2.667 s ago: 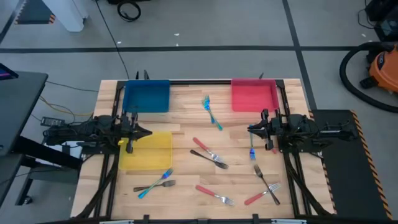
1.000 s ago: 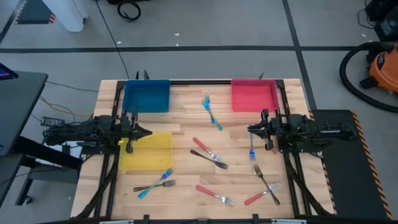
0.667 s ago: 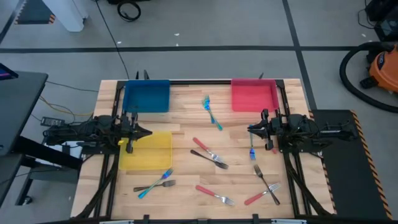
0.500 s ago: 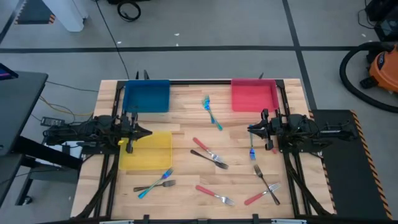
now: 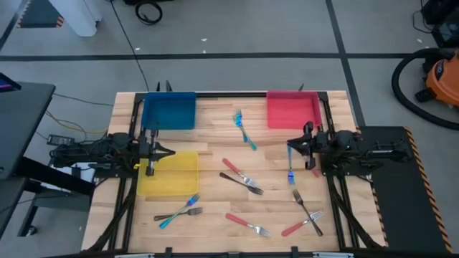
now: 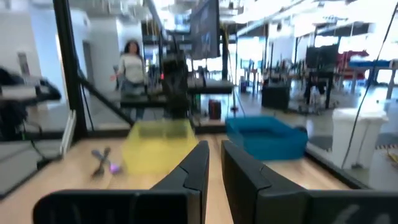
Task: Sort silverware by color (type)
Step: Put the pink fork into the red bin
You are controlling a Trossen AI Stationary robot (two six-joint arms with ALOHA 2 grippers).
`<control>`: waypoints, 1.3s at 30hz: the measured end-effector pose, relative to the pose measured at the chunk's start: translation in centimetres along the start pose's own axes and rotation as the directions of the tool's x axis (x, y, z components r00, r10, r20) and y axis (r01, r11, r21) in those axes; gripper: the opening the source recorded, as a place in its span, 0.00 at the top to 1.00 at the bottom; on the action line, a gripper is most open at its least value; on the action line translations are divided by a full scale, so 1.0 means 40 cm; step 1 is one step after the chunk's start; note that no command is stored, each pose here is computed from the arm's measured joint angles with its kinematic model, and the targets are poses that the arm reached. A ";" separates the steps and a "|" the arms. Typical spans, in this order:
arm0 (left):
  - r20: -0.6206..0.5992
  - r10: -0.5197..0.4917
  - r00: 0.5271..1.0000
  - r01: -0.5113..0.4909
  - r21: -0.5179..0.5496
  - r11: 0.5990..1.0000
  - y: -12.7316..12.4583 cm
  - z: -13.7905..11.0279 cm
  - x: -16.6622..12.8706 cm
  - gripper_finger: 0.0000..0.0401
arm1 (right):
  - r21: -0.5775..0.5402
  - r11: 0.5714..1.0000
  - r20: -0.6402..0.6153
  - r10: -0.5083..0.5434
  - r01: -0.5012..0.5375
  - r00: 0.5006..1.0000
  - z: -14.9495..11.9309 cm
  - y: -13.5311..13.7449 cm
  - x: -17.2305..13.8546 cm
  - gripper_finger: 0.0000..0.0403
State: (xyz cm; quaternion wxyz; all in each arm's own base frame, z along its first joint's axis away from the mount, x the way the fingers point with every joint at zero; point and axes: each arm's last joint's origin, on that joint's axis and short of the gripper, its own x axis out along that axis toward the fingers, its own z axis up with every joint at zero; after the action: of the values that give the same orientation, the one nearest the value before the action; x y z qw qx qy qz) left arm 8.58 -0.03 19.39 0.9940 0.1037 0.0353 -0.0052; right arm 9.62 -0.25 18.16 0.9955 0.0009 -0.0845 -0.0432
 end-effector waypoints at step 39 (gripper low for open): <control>0.155 0.032 0.987 0.014 -0.288 0.958 0.008 0.038 -0.003 0.96 | 0.203 0.977 0.201 -0.098 0.057 0.975 0.049 -0.008 -0.005 0.87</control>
State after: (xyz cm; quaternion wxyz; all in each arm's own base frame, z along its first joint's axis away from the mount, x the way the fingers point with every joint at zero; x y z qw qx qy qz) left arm 8.57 -0.03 20.93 0.9981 -0.0426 -0.0440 -0.0037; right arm 9.05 -0.53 20.06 0.9735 0.0978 -0.1930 -0.0735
